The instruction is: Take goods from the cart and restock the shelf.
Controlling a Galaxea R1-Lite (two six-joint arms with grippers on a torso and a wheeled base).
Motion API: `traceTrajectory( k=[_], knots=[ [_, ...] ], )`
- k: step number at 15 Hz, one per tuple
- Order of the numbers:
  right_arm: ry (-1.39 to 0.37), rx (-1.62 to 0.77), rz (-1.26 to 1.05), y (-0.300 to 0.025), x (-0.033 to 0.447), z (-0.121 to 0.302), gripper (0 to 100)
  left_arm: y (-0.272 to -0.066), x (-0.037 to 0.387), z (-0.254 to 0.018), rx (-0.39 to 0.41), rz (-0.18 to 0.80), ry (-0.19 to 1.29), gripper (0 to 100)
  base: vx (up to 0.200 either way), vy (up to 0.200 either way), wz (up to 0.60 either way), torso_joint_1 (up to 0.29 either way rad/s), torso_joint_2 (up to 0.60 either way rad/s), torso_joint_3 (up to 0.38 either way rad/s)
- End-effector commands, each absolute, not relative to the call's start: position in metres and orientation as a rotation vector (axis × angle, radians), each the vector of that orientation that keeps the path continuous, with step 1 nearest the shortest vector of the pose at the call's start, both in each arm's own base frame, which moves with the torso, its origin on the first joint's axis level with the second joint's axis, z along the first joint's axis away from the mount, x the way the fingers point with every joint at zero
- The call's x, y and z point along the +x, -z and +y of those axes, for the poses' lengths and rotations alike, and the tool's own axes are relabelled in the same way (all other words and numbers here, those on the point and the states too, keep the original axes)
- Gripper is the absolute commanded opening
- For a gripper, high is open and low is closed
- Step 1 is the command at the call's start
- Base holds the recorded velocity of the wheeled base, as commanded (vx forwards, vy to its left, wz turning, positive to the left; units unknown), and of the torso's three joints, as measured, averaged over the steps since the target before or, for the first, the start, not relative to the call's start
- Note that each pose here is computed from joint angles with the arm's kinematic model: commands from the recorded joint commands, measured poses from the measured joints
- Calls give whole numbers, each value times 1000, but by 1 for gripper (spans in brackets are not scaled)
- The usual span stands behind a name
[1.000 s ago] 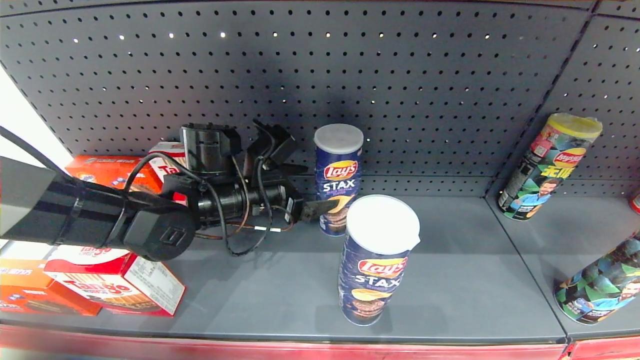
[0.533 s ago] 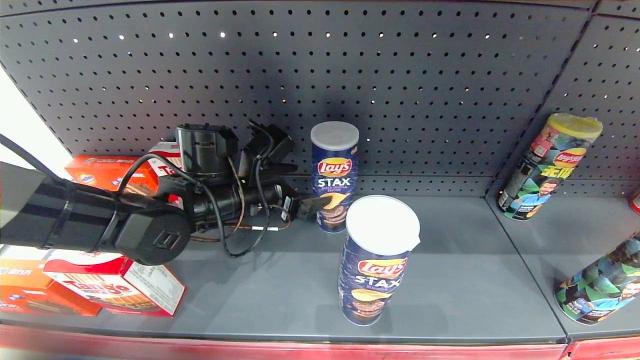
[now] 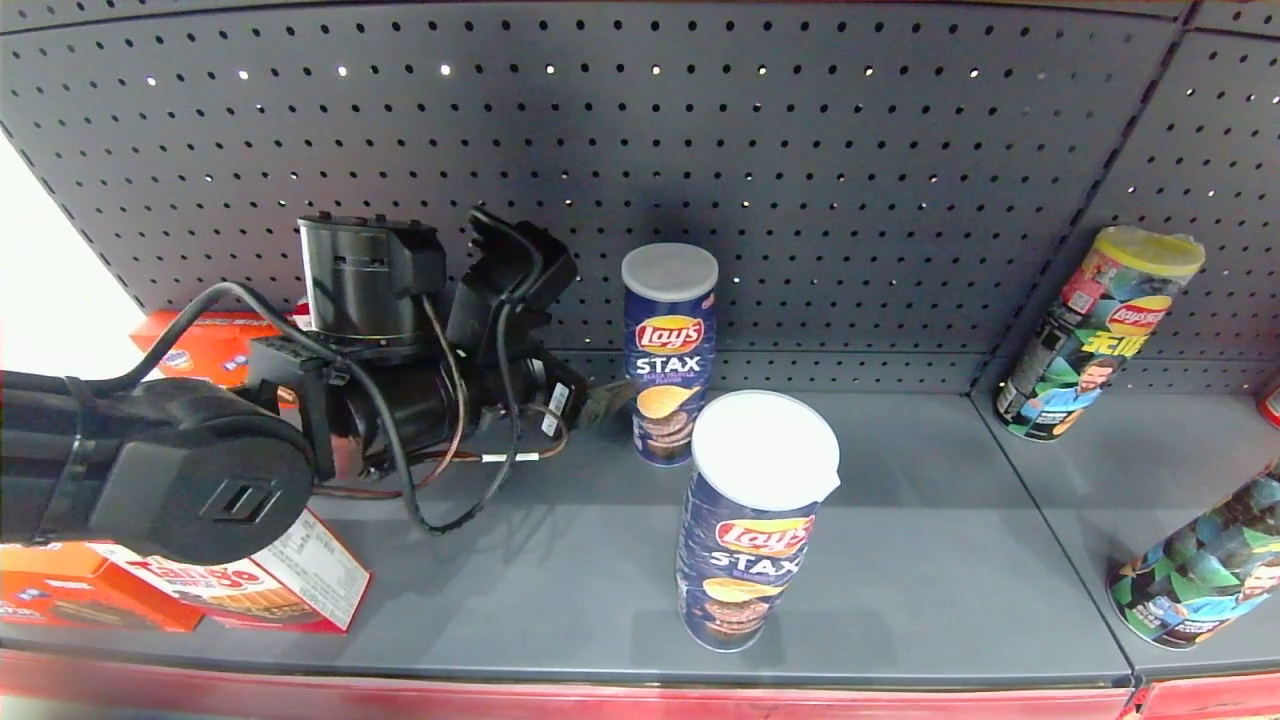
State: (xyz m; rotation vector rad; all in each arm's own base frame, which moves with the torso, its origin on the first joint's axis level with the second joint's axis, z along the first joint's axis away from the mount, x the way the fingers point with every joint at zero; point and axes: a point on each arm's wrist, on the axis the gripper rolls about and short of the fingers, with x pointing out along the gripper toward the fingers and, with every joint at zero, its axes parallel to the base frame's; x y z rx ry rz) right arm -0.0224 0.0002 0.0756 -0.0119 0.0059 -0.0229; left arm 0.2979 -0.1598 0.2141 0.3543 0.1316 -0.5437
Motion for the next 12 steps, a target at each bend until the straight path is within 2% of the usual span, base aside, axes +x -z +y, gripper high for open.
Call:
traceTrajectory(
  k=[1, 5, 8, 12],
  knots=[
    [21, -12, 8, -76, -22, 0, 100, -222, 281, -160, 387, 110, 504, 100, 0, 0, 0, 0, 0, 0],
    [23, -12, 8, -76, -22, 0, 100, -207, 289, -160, 436, 150, 432, 100, 0, 0, 0, 0, 0, 0],
    [23, -12, 8, -76, -22, 0, 100, -194, 306, -163, 446, 180, 411, 100, 0, 0, 0, 0, 0, 0],
    [23, -12, 8, -76, -22, 0, 100, -188, 321, -171, 445, 184, 411, 100, 0, 0, 0, 0, 0, 0]
  ],
)
